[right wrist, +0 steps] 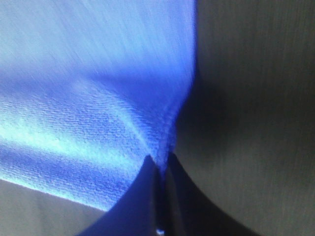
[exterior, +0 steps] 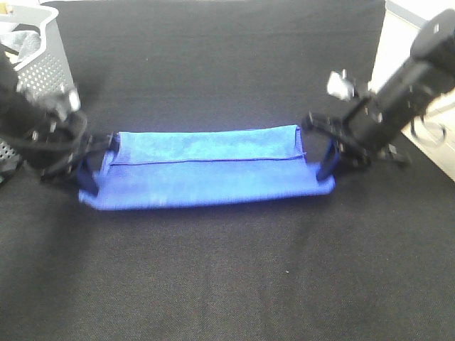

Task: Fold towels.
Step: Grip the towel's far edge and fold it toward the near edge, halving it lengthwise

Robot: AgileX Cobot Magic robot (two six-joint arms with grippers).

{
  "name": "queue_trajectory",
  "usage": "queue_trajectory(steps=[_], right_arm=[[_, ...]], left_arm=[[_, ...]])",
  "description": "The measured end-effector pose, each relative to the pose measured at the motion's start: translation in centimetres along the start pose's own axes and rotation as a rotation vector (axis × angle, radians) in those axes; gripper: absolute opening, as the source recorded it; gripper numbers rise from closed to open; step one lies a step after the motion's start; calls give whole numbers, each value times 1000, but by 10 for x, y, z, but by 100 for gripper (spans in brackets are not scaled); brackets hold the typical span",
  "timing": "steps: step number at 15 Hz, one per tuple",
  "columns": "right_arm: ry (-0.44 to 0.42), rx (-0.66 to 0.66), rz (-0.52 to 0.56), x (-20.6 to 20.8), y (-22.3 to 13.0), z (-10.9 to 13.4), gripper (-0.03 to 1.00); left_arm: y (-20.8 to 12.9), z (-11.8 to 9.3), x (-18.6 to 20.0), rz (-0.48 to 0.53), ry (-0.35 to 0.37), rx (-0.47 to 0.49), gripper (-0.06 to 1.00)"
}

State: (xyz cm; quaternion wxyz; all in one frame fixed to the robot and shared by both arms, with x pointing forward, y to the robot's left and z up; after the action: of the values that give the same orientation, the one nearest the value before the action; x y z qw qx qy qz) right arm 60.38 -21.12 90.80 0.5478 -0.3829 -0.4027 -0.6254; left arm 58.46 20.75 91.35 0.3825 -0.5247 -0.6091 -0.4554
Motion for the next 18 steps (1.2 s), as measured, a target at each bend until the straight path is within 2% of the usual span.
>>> queue_trajectory(steps=[3,4,5,8,10,13,14,15,16,18], right_arm=[[15,42,-73,9,33,11,0],[15,42,-73,9,33,11,0],[12,60,-87,7,48,13,0],[11,83,-116,2,80,18,0],[8,97,-127,-9,101,18,0],[-2,76,-105,-35,110,10,0],[-3,74,-107,-38,111,8,3],[-5,73,-113,-39,112,8,14],[-5,73,-120,-39,113,8,29],[-2,68,-118,-39,113,7,71]], left_arm=[[34,-9,15,-70,14,-19,1],[34,-9,15,-70,14,-19,1],[46,-10,17,-84,23,-18,1],[89,0,16,-144,38,11,1],[110,-1,7,-176,33,-2,1],[114,7,-24,-116,43,8,2],[113,9,-32,-97,47,12,6],[112,11,-38,-87,49,15,16],[112,12,-41,-88,50,16,31],[115,12,-40,-118,50,15,65]])
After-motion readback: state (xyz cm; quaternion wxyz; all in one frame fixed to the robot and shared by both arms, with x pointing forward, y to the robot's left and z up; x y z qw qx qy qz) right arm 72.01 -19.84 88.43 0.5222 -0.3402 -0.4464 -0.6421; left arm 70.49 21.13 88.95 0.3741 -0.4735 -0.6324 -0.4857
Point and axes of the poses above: a point on each arm's last joint axis where the gripper is mounted, x pointing back along that axis away from the gripper, z along the wrist's bending axis when the last joint is at zero, y = z × x, the point moved 1 cm from there along -x, pointing out along that axis toward the gripper, and after that the axes turned 4 degrees about -x, right-handed, at the moved point
